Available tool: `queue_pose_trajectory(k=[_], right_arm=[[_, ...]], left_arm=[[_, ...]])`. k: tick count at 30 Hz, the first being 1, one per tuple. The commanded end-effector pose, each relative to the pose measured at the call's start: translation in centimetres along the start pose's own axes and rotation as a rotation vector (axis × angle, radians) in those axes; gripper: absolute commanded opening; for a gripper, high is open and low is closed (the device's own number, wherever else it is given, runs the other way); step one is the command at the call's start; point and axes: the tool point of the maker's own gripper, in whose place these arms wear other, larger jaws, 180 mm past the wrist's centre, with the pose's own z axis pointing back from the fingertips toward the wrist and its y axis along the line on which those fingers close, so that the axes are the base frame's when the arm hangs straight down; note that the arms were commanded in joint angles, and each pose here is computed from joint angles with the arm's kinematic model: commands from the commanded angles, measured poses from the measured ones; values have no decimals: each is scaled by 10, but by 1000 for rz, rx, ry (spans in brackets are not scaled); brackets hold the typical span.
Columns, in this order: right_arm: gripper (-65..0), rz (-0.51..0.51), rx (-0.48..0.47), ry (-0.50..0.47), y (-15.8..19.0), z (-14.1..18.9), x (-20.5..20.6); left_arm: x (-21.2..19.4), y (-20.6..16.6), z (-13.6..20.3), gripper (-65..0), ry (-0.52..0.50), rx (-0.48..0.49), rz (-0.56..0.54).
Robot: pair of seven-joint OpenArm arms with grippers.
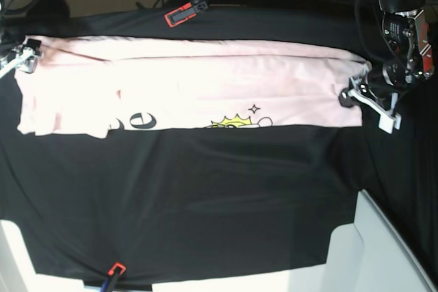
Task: Fold the T-shirt properly
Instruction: 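Grasp the collar end with the left gripper and fold it toward the right gripper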
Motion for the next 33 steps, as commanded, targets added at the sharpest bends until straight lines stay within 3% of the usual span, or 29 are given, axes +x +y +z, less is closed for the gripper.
queue_pose_trajectory(k=[1,6,12,21,30,33], right_arm=[[-163,12,-13,-38,-7,4,12],[-163,9,-12,-36,-6,4,11],[-163,8,-11,-36,-6,4,11],[-163,11,-11,-33,-6,4,10],[-163,11,-10,-34,-6,4,10],[-163,11,-10,-34,-6,4,10]], left_arm=[[20,4,13,-650,-46,8,-8],[31,-4,33,-650,-56,19,-4],[33,-38,37,-650,-62,-27,-45],[14,-77,14,-650,-48,-98,115],[-5,-136,-7,-650,29,-235,175],[-8,-168,-15,-650,65,-300,148]])
